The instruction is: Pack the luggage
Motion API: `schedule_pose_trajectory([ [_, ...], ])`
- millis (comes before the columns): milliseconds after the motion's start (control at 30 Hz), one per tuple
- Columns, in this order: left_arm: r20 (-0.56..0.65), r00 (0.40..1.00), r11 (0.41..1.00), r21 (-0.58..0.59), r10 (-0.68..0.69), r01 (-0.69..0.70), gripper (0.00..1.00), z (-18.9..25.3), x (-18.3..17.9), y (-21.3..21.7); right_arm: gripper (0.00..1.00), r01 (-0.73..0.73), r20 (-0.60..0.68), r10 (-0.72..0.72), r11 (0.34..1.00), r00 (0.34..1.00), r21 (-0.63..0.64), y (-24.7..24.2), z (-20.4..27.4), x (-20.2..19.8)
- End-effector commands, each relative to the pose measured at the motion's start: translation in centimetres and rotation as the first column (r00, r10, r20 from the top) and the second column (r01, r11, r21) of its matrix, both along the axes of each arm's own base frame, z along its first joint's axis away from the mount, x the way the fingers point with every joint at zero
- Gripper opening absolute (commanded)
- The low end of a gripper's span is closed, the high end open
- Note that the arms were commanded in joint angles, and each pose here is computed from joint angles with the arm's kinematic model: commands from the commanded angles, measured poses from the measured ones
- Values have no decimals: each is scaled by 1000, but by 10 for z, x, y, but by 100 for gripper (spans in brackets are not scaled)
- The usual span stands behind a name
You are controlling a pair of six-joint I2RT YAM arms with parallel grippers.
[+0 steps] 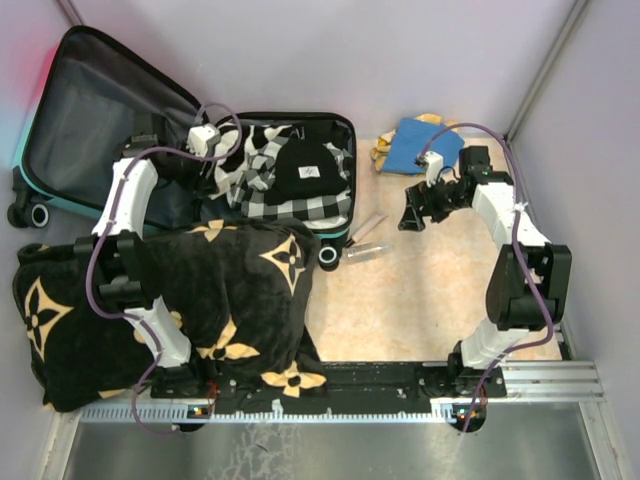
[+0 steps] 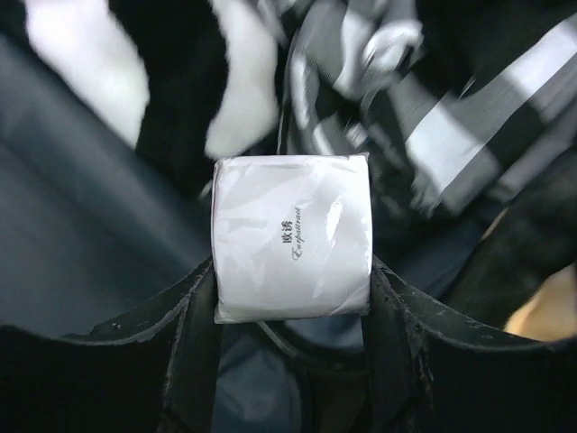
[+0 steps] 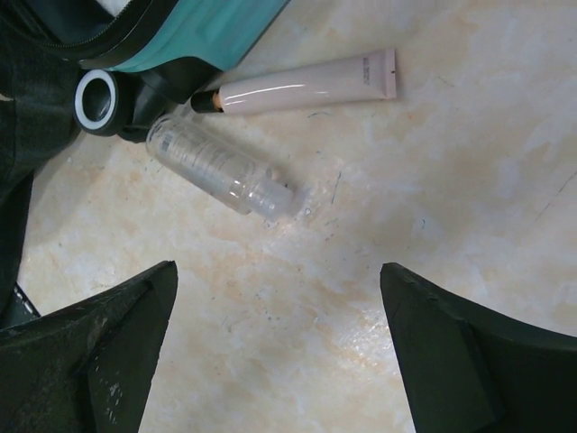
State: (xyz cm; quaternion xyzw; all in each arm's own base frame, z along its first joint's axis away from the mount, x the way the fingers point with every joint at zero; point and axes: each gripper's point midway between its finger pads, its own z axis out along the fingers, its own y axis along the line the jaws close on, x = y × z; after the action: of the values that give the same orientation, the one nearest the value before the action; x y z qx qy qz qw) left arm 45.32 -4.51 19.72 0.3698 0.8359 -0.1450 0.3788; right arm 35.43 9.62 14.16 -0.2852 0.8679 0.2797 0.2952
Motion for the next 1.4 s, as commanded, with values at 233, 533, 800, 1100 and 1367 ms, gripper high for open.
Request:
schedule_pose_trajectory([
  [233, -85, 995, 983, 183, 44, -28, 53, -37, -15, 33, 95, -36, 45, 35, 999, 998, 15, 17, 6, 32],
  [533, -17, 1000, 986, 165, 15, -12, 88, -12, 1, 9, 95, -37, 39, 37, 999, 999, 7, 16, 5, 31],
  [800, 110, 947, 953, 67, -302, 296, 84, 34, -21, -97, 95, -31, 29, 31, 999, 999, 9, 16, 2, 22],
  [1100, 169, 792, 800, -31, -587, 599, 79, 24, -72, -260, 95, 16, 21, -15, 999, 1000, -40, 6, -10, 19],
  [1367, 132, 731, 740, 36, -670, 672, 79, -37, -101, -357, 95, 169, -27, -171, 983, 985, -69, -25, -30, 21],
])
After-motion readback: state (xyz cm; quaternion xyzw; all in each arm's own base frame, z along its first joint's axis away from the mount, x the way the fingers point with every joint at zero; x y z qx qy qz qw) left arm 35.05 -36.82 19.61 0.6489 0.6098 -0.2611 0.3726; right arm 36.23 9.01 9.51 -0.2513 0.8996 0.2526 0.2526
